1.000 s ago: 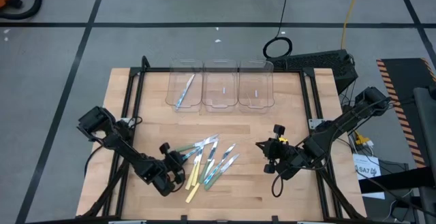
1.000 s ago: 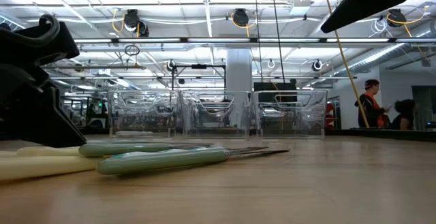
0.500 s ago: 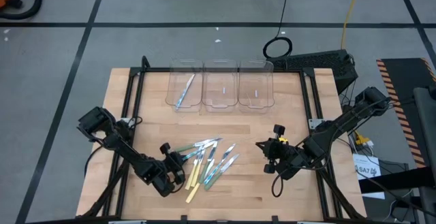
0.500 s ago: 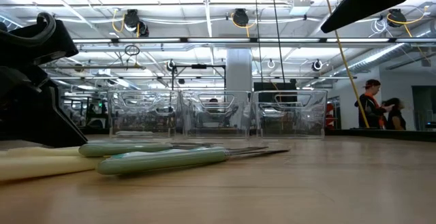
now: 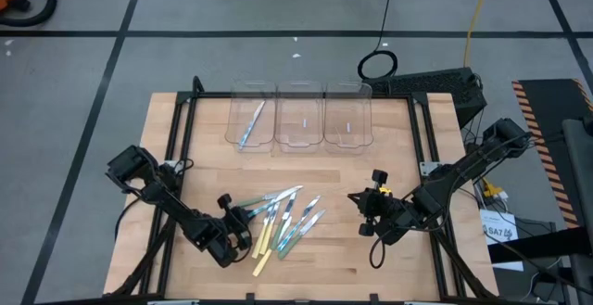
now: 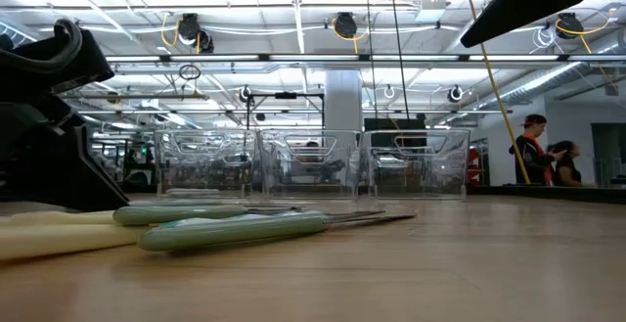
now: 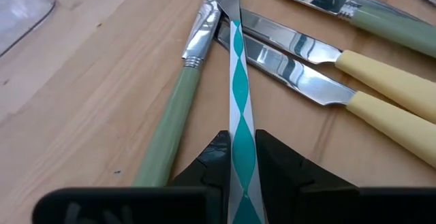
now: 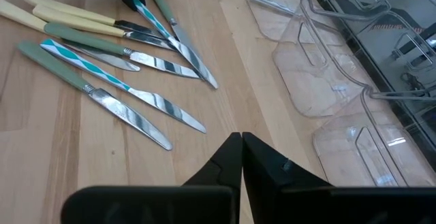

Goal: Sort silverware by color (type)
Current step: Put the blue patterned knife into the left transparent bin

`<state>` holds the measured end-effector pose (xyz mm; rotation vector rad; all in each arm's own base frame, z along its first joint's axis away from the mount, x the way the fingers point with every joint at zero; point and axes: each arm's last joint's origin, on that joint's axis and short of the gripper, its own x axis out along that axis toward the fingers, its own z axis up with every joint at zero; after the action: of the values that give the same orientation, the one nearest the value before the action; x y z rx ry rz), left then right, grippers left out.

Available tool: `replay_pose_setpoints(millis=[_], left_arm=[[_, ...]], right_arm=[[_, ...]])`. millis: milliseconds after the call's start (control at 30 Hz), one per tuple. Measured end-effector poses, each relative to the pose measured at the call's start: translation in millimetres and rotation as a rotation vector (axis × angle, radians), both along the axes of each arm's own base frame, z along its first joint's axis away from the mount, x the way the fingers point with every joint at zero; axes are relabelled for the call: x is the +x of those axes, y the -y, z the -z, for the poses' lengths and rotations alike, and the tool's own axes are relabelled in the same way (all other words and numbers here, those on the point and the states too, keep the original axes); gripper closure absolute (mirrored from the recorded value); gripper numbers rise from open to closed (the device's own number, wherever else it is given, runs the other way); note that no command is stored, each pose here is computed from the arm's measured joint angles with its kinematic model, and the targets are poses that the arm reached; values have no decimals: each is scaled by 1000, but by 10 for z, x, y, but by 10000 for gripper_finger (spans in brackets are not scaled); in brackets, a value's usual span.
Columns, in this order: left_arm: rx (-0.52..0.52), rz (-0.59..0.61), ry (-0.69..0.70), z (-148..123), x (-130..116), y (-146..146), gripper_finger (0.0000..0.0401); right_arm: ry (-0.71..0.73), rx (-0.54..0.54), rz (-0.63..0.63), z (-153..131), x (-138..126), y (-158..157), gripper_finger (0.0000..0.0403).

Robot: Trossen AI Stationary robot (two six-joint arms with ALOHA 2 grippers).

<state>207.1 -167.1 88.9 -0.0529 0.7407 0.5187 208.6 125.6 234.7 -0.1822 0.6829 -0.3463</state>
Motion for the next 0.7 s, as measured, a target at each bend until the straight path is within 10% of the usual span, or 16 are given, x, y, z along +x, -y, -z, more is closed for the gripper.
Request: replay_pose_setpoints(millis=[700], left_arm=[[40,65,156,-558,-12,-45,346]], right_arm=[[0,0,0,-1,0,1,394]])
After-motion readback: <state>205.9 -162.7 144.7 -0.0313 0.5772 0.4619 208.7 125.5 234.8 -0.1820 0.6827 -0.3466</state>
